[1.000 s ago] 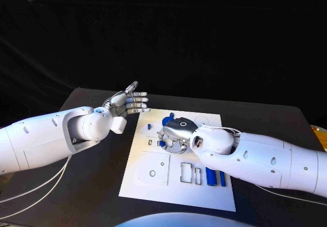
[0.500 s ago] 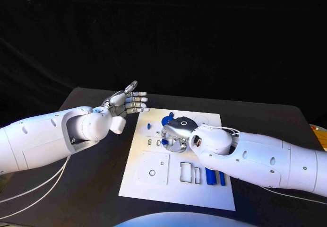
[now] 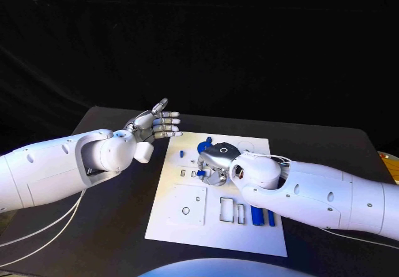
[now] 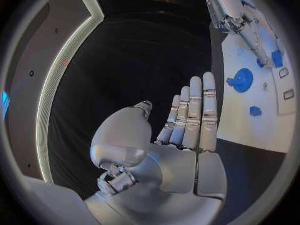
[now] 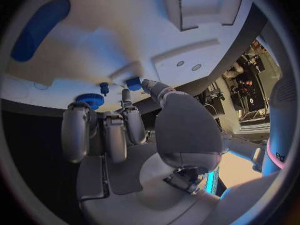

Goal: Assemble the parts on the task board

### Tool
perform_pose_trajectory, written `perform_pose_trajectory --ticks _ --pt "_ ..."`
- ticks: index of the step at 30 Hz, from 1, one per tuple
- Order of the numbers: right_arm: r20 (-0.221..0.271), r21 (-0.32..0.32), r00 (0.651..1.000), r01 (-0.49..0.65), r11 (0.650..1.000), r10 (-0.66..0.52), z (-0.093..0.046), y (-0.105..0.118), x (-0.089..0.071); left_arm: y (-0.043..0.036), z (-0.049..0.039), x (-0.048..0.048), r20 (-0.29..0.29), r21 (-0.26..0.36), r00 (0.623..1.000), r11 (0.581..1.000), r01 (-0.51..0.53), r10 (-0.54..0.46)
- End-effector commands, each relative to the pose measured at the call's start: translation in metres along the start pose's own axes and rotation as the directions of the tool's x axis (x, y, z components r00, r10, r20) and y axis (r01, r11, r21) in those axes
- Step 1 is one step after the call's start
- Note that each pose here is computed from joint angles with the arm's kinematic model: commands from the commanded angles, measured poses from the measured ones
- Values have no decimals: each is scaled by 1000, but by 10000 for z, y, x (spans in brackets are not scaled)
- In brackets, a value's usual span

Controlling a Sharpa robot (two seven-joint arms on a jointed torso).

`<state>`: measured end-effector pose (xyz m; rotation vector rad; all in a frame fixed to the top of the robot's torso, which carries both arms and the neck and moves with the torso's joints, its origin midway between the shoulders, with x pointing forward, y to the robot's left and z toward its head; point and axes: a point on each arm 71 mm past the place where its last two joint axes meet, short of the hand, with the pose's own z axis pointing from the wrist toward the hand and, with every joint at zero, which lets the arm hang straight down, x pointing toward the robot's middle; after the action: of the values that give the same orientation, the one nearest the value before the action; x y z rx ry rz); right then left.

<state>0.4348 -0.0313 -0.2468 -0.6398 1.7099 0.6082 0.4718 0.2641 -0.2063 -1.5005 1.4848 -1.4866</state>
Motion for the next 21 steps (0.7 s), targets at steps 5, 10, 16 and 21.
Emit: perform_pose_trajectory --ticks 5,10,16,21 --pt "3 19 1000 16 1000 -16 2 -8 4 -8 3 32 -29 2 1000 1000 -4 4" --pt "23 14 1000 7 1000 -8 -22 -8 -7 -8 3 31 -30 2 1000 1000 -4 4" --pt "76 -3 997 -16 1000 17 -88 -2 -34 -9 1 26 -29 2 1000 1000 -4 4" --pt "108 -7 994 -34 999 34 -148 -9 -43 -9 0 23 -29 1 1000 1000 -4 4"
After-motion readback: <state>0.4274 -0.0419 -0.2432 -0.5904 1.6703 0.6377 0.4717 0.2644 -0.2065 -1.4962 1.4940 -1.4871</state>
